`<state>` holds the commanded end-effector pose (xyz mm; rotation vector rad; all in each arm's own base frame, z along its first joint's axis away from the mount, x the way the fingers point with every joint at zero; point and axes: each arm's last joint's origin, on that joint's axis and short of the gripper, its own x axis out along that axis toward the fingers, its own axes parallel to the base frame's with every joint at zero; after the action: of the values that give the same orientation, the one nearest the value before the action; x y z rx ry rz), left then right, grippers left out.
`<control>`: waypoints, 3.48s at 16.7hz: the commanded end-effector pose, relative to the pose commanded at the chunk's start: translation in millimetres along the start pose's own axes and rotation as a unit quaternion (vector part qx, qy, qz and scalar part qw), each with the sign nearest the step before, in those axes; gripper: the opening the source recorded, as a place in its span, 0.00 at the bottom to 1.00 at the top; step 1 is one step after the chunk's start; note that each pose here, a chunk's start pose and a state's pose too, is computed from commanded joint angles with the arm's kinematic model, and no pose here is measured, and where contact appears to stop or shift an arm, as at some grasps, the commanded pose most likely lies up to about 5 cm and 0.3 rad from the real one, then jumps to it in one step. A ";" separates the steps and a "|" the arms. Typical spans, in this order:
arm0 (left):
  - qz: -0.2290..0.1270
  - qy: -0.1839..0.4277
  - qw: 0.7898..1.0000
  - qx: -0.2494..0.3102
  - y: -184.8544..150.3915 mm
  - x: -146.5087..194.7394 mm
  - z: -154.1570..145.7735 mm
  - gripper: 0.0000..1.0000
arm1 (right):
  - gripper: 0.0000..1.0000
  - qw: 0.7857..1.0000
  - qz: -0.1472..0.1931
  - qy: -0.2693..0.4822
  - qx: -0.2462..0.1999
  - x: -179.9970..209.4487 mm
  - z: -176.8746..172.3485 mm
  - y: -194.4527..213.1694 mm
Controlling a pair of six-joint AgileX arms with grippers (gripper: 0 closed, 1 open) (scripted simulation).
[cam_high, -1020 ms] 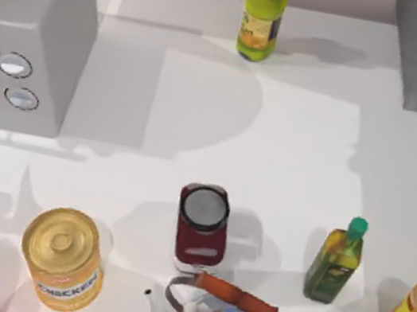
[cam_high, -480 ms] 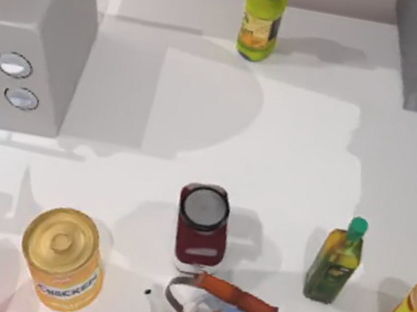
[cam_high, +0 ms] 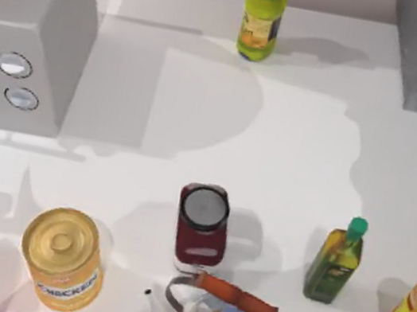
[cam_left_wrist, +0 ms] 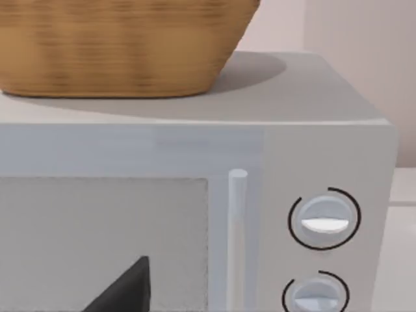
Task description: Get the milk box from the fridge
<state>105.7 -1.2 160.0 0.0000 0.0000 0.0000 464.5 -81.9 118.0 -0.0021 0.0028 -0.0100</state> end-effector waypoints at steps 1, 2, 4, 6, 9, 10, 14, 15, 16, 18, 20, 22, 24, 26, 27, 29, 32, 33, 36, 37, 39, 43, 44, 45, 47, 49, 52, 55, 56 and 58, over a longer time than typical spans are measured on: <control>0.000 0.000 1.000 0.000 0.0 0.0 0.0 1.00 | 1.00 1.000 0.000 0.000 0.000 0.0 0.0 0.0; 0.000 0.000 1.000 0.000 0.0 0.0 0.0 1.00 | 1.00 1.000 0.000 0.000 0.000 0.0 0.0 0.0; 0.000 0.000 1.000 0.000 0.0 0.0 0.0 1.00 | 0.92 1.000 0.000 0.000 0.000 0.0 0.0 0.0; 0.000 0.000 1.000 0.000 0.0 0.0 0.0 1.00 | 0.77 1.000 0.000 0.000 0.000 0.0 0.0 0.0; 0.000 0.000 1.000 0.000 0.0 0.0 0.0 1.00 | 0.55 1.000 0.000 0.000 0.000 0.0 0.0 0.0; 0.000 0.000 1.000 0.000 0.0 0.0 0.0 1.00 | 0.47 1.000 0.000 0.000 0.000 0.0 0.0 0.0; 0.000 0.000 1.000 0.000 0.0 0.0 0.0 1.00 | 0.17 1.000 0.000 0.000 0.000 0.0 0.0 0.0; 0.000 0.000 1.000 0.000 0.0 0.0 0.0 1.00 | 0.10 1.000 0.000 0.000 0.000 0.0 0.0 0.0; 0.000 0.000 1.000 0.000 0.0 0.0 0.0 1.00 | 0.02 1.000 0.000 0.000 0.000 0.0 0.0 0.0; 0.000 0.000 1.000 0.000 0.0 0.0 0.0 1.00 | 0.00 1.000 0.000 0.000 0.000 0.0 0.0 0.0; 0.000 0.000 1.000 0.000 0.0 0.0 0.0 1.00 | 0.00 1.000 0.000 0.000 0.000 0.0 0.0 0.0; 0.000 0.000 1.000 0.000 0.0 0.0 0.0 1.00 | 0.00 1.000 0.000 0.000 0.000 0.0 0.0 0.0; 0.000 0.000 1.000 0.000 0.0 0.0 0.0 1.00 | 0.00 1.000 0.000 0.000 0.000 0.0 0.0 0.0; 0.000 0.000 1.000 0.000 0.0 0.0 0.0 1.00 | 0.00 1.000 -0.001 -0.001 0.001 -0.3 1.8 -1.4; 0.000 0.000 1.000 0.000 0.0 0.0 0.0 1.00 | 0.00 1.000 -0.002 -0.002 0.000 0.0 6.7 -1.5; 0.000 0.000 1.000 0.000 0.0 0.0 0.0 1.00 | 0.00 1.000 -0.002 -0.004 0.000 0.1 20.2 -1.7; 0.000 0.000 1.000 0.000 0.0 0.0 0.0 1.00 | 0.00 1.000 -0.002 0.006 0.002 -0.5 35.8 -1.5; 0.000 0.000 1.000 0.000 0.0 0.0 0.0 1.00 | 0.00 1.000 -0.002 0.002 0.001 -0.5 44.0 -1.6; 0.000 0.000 1.000 0.000 0.0 0.0 0.0 1.00 | 0.00 1.000 -0.002 -0.001 0.001 -0.5 50.7 -1.5; 0.000 0.000 1.000 0.000 0.0 0.0 0.0 1.00 | 0.00 1.000 -0.002 -0.001 0.001 -0.5 50.7 -1.5; 0.000 0.000 1.000 0.000 0.0 0.0 0.0 1.00 | 0.00 1.000 -0.002 0.001 0.002 -1.5 48.7 -2.1; 0.000 0.000 1.000 0.000 0.0 0.0 0.0 1.00 | 0.00 1.000 -0.011 -0.013 0.001 -26.9 59.1 -7.9; 0.000 0.000 1.000 0.000 0.0 0.0 0.0 1.00 | 0.00 1.000 -0.009 -0.006 0.002 -37.5 55.3 -6.7; 0.000 0.000 1.000 0.000 0.0 0.0 0.0 1.00 | 0.00 1.000 -0.007 0.006 0.004 -49.4 48.3 -5.2; 0.000 0.000 1.000 0.000 0.0 0.0 0.0 1.00 | 0.00 1.000 -0.006 0.023 0.007 -73.5 38.8 -2.9; 0.000 0.000 1.000 0.000 0.0 0.0 0.0 1.00 | 0.00 1.000 -0.004 0.015 0.005 -91.5 42.4 -1.9; 0.000 0.000 1.000 0.000 0.0 0.0 0.0 1.00 | 0.00 1.000 -0.001 0.002 0.002 -100.8 47.8 -1.5; 0.000 0.000 1.000 0.000 0.0 0.0 0.0 1.00 | 0.00 1.000 0.001 0.005 0.003 -99.4 46.3 0.4; 0.000 0.000 1.000 0.000 0.0 0.0 0.0 1.00 | 0.00 1.000 0.001 0.005 0.003 -99.4 46.3 0.4; 0.000 0.000 1.000 0.000 0.0 0.0 0.0 1.00 | 0.00 1.000 0.001 0.002 0.002 -102.8 52.5 2.7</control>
<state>105.7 -1.2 160.0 0.0000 0.0000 0.0000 361.9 -78.1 170.7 0.0018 0.0064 -0.0073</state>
